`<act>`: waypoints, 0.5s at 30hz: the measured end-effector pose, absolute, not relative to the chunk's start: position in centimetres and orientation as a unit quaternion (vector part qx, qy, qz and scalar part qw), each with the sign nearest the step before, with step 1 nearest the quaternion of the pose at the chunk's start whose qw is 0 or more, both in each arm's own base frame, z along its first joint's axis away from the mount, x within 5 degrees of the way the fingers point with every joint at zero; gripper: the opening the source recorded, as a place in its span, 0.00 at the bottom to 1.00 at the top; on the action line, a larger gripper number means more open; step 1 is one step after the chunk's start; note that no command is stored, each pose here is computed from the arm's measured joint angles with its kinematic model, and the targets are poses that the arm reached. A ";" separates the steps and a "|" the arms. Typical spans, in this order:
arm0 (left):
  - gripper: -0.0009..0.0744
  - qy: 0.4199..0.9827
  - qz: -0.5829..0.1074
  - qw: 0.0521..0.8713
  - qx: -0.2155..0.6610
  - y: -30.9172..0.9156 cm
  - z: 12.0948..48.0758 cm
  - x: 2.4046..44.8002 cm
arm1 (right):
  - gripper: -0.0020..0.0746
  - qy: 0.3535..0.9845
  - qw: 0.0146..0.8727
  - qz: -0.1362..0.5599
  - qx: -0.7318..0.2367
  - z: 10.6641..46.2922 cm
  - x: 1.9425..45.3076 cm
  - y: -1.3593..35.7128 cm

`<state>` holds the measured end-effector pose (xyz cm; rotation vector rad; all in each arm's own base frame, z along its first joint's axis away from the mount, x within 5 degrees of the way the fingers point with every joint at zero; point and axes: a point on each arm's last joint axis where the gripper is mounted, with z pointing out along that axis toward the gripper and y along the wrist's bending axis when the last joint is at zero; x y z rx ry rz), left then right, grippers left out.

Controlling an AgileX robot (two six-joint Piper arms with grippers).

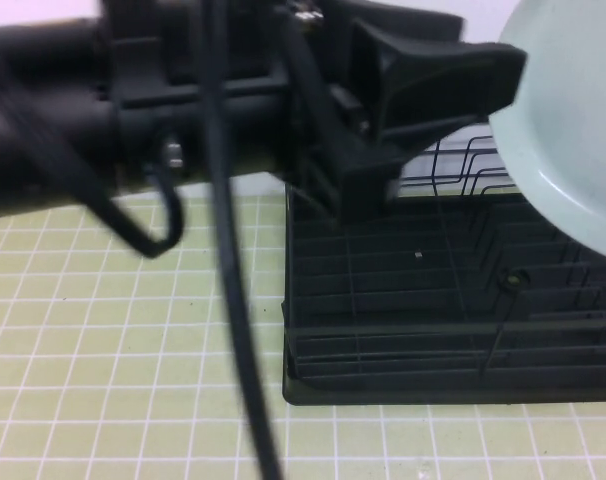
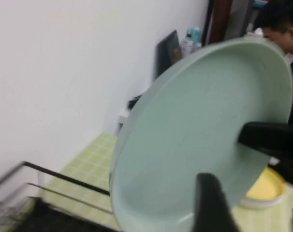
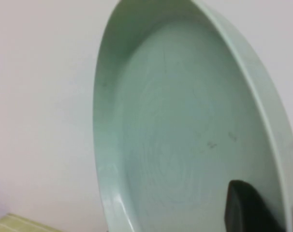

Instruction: Place plate on rack

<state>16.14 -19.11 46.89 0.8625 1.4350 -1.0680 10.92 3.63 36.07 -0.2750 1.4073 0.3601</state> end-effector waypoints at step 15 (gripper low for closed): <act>0.04 0.719 -0.231 0.545 0.365 -12.0 46.5 14.9 | 0.15 0.674 0.659 -0.038 -0.333 41.2 20.8 3.6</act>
